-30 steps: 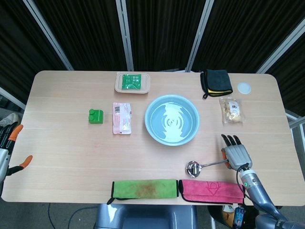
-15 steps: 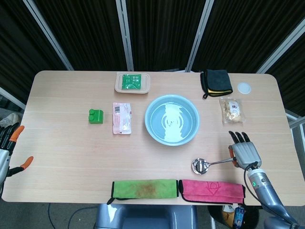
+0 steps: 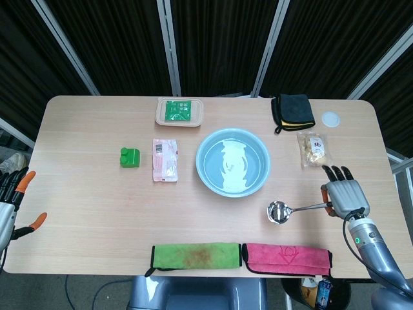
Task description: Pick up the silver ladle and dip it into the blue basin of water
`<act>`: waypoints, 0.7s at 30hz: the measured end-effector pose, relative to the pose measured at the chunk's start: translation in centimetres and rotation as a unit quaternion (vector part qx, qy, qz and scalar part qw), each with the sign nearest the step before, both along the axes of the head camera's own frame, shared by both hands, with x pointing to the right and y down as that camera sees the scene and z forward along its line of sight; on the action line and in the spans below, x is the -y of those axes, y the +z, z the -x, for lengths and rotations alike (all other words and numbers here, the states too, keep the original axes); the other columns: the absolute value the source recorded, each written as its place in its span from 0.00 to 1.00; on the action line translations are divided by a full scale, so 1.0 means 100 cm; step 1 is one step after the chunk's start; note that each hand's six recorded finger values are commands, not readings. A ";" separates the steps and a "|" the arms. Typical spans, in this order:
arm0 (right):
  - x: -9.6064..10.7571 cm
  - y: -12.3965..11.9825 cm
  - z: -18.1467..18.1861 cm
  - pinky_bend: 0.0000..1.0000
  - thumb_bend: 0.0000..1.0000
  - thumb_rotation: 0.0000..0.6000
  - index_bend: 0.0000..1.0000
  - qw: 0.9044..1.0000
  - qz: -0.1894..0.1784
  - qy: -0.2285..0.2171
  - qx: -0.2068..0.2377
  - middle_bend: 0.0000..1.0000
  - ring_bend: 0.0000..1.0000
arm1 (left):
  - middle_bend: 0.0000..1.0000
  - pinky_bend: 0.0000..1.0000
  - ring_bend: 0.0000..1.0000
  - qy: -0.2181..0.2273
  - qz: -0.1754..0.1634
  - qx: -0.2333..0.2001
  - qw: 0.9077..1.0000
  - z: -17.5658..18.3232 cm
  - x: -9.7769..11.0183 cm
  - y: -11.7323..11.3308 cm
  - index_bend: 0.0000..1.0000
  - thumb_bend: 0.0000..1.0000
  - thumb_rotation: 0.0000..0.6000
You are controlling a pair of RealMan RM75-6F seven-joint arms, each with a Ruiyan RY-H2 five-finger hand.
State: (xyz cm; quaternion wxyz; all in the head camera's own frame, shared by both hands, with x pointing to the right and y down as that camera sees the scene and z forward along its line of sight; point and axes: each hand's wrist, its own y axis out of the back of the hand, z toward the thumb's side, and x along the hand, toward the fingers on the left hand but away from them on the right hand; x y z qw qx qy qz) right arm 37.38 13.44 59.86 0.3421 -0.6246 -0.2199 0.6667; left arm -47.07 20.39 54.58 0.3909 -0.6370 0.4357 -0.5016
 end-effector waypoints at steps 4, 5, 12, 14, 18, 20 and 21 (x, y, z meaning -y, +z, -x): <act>0.018 -0.013 0.006 0.00 0.47 1.00 0.74 1.000 -0.009 0.001 -0.005 0.04 0.00 | 0.00 0.00 0.00 -0.002 0.000 0.003 1.000 0.000 0.000 0.001 0.02 0.23 1.00; 0.022 -0.015 0.009 0.00 0.47 1.00 0.74 1.000 -0.010 0.001 -0.004 0.04 0.00 | 0.00 0.00 0.00 -0.003 -0.001 0.004 1.000 0.001 0.000 0.001 0.02 0.23 1.00; 0.051 -0.022 0.027 0.00 0.47 1.00 0.74 1.000 -0.010 0.001 -0.010 0.04 0.00 | 0.00 0.00 0.00 -0.009 -0.002 0.008 1.000 0.003 0.001 0.002 0.02 0.23 1.00; 0.061 -0.022 0.039 0.00 0.47 1.00 0.74 1.000 -0.008 -0.004 -0.008 0.04 0.00 | 0.00 0.00 0.00 -0.015 -0.004 0.009 1.000 0.005 0.003 0.001 0.02 0.23 1.00; 0.077 -0.019 0.062 0.00 0.47 1.00 0.74 1.000 0.001 -0.009 -0.007 0.04 0.00 | 0.00 0.00 0.00 -0.021 -0.004 0.009 1.000 0.008 0.005 0.002 0.02 0.23 1.00; 0.084 -0.016 0.076 0.00 0.46 1.00 0.74 1.000 0.005 -0.013 -0.005 0.05 0.00 | 0.00 0.00 0.00 -0.023 -0.003 0.009 1.000 0.009 0.006 0.002 0.02 0.23 1.00; 0.086 -0.014 0.082 0.00 0.47 1.00 0.74 1.000 0.007 -0.014 -0.003 0.05 0.00 | 0.00 0.00 0.00 -0.024 -0.003 0.009 1.000 0.010 0.006 0.002 0.02 0.23 1.00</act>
